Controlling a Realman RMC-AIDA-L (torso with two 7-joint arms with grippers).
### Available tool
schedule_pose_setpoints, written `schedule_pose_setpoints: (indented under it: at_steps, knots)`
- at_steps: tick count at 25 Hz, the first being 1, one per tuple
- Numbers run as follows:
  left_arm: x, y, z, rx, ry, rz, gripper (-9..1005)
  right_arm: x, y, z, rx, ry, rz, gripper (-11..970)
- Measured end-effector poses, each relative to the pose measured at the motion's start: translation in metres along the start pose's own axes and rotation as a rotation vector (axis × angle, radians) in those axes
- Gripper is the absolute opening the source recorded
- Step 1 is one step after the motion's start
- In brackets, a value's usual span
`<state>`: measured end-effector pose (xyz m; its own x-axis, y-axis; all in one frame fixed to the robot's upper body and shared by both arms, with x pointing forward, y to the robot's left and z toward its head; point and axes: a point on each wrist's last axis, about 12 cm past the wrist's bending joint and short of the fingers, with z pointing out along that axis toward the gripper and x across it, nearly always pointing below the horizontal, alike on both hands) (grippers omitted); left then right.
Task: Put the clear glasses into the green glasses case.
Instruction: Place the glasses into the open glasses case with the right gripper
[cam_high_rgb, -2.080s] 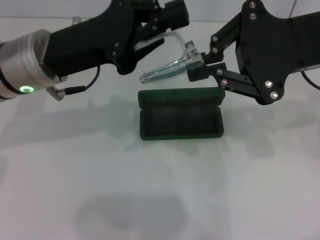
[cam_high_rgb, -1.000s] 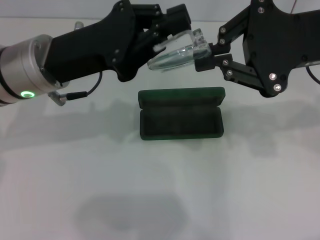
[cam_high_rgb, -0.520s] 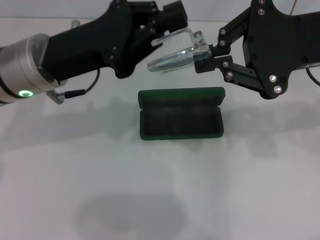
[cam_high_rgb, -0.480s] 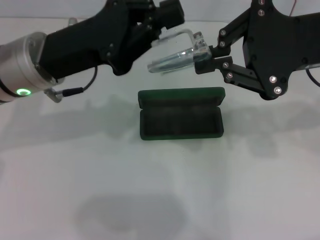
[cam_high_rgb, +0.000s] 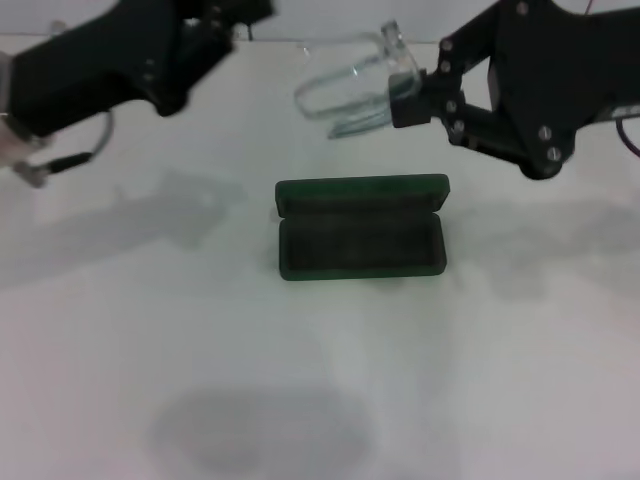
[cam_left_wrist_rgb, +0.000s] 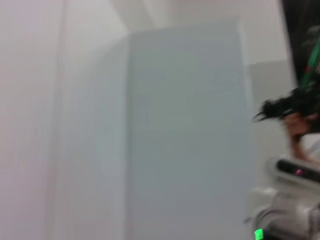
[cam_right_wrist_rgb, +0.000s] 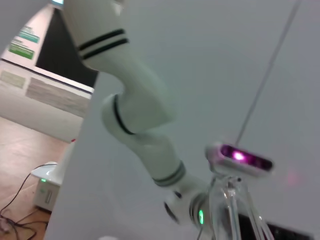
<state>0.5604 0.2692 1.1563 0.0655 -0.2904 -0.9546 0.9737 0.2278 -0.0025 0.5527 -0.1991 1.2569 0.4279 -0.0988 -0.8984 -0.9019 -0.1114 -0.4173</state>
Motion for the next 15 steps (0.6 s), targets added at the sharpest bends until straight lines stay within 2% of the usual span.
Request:
schedule_pose_setpoints:
  at_steps: [4, 6, 10, 15]
  knots:
    - [-0.015, 0.005, -0.039, -0.153, 0.028, 0.051, 53, -0.009, -0.005, 0.003, -0.015, 0.122, 0.086, 62]
    - [-0.021, 0.003, -0.062, -0.234, 0.031, 0.066, 53, -0.012, -0.005, 0.006, -0.02, 0.193, 0.12, 62]
    - [-0.024, -0.013, -0.103, -0.362, 0.03, 0.065, 53, -0.016, -0.01, 0.01, -0.02, 0.365, 0.228, 63]
    - [-0.009, -0.035, -0.123, -0.408, 0.071, 0.031, 53, -0.012, -0.026, 0.026, -0.044, 0.635, 0.413, 63]
